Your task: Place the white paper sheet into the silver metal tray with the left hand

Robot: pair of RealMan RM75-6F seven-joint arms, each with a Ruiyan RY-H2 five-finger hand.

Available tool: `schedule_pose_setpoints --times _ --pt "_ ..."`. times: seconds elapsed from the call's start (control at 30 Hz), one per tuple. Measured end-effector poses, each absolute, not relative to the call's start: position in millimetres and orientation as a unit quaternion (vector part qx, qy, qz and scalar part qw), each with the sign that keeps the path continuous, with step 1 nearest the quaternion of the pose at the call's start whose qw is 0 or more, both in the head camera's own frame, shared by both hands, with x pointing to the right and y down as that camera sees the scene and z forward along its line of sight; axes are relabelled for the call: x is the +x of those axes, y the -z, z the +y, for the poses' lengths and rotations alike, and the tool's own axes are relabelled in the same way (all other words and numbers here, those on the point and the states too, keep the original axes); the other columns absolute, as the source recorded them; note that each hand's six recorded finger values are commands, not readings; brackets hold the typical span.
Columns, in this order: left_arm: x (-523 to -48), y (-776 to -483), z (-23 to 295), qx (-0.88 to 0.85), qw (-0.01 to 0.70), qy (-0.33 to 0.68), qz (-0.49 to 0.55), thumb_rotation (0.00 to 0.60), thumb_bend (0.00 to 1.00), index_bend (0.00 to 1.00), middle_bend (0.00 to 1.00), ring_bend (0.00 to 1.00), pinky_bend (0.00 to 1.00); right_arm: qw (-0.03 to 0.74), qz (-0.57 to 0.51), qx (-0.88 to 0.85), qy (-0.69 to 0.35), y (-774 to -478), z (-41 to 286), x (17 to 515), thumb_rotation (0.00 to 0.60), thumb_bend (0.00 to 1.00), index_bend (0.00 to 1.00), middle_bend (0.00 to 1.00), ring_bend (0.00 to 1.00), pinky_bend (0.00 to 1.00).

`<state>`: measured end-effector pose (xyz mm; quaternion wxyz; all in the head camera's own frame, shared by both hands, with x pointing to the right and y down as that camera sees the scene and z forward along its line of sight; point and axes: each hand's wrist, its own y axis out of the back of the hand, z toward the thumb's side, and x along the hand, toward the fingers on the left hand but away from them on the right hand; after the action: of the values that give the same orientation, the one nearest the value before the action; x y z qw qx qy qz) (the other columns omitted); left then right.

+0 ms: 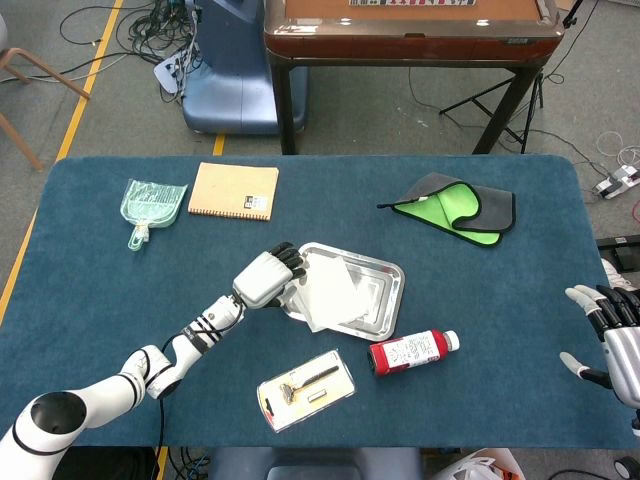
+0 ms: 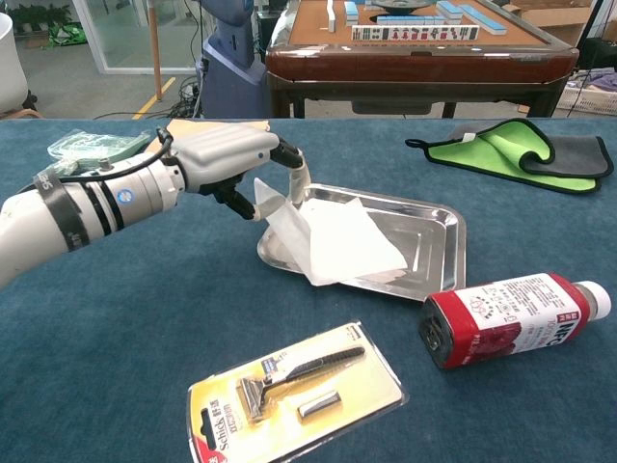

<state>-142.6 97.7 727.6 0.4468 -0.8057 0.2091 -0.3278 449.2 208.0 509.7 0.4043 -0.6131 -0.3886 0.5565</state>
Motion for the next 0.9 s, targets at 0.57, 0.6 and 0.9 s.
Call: schedule_pose_setpoints --times 0.57,0.6,0.9 --pt "-124.3 -734.4 96.0 -0.804 0.456 0.321 0.207 0.6 0.4 0.44 0.28 0.19 0.11 0.405 -0.391 -0.611 -0.557 -507.7 209.5 449.0 0.6 0.05 0.2 0.2 0.12 0.14" --pt "-123.2 -735.2 94.9 -0.803 0.457 0.323 0.207 0.6 0.4 0.44 0.28 0.19 0.11 0.405 -0.391 -0.611 -0.557 -507.6 209.7 449.2 0.6 0.05 0.2 0.2 0.12 0.14" --pt "-120.0 -739.9 83.6 -0.791 0.457 0.344 0.218 0.6 0.38 0.4 0.27 0.18 0.11 0.404 -0.392 -0.61 -0.558 -507.5 209.9 449.9 0.6 0.05 0.2 0.2 0.12 0.14"
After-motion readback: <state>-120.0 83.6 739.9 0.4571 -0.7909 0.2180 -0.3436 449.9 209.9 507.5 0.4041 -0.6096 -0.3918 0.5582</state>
